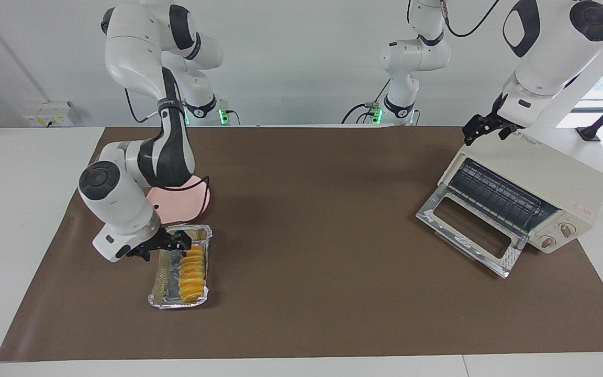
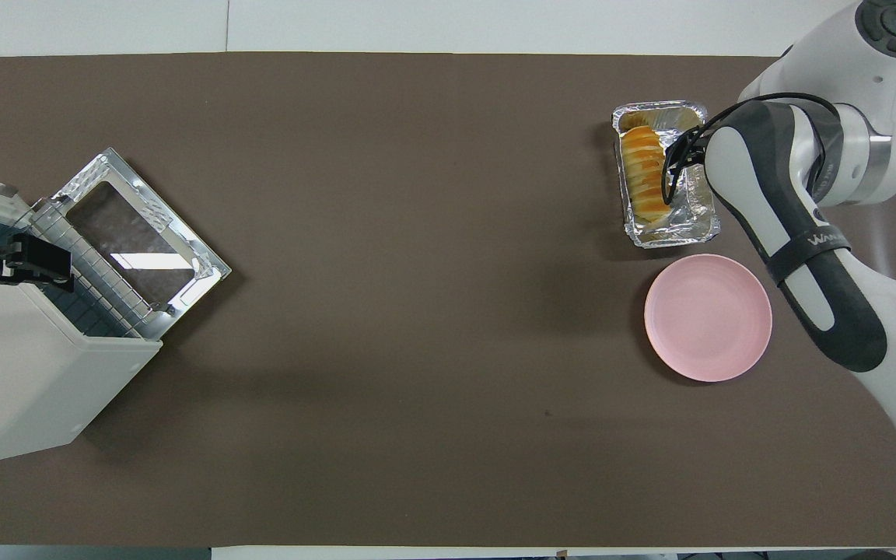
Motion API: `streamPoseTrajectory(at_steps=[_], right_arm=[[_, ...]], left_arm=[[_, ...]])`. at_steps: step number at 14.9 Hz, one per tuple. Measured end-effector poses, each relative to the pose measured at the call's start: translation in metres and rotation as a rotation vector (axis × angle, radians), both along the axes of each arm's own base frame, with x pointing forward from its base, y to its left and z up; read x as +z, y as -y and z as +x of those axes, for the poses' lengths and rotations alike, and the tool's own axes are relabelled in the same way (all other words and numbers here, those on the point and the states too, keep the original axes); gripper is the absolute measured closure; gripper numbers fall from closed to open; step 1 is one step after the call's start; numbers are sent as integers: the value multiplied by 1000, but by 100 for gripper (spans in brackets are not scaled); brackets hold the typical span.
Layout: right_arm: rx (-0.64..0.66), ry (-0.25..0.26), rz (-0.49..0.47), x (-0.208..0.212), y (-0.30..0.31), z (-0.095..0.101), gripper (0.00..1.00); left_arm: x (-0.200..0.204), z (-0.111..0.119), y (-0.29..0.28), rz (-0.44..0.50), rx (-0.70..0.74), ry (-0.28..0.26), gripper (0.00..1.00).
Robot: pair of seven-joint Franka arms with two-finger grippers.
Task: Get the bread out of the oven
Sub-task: 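Grip the bread slices in the tray with the right gripper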
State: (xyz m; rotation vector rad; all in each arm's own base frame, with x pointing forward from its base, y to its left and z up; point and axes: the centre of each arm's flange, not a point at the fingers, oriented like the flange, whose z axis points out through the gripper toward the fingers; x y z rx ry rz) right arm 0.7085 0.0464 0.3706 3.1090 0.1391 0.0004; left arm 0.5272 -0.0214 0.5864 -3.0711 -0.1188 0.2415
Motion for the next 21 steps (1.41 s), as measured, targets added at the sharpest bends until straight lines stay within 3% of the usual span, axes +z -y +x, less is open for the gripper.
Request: streamPoseTrajectory(at_steps=[15, 16, 21], right_arm=[[-99, 60, -5, -67, -14, -6, 2], [-99, 61, -5, -68, -14, -6, 8], [-101, 71, -4, -60, -13, -6, 62]], left_arm=[[0, 0, 0, 0, -1, 3, 0], [0, 0, 0, 0, -1, 3, 0], [0, 0, 0, 0, -1, 3, 0]])
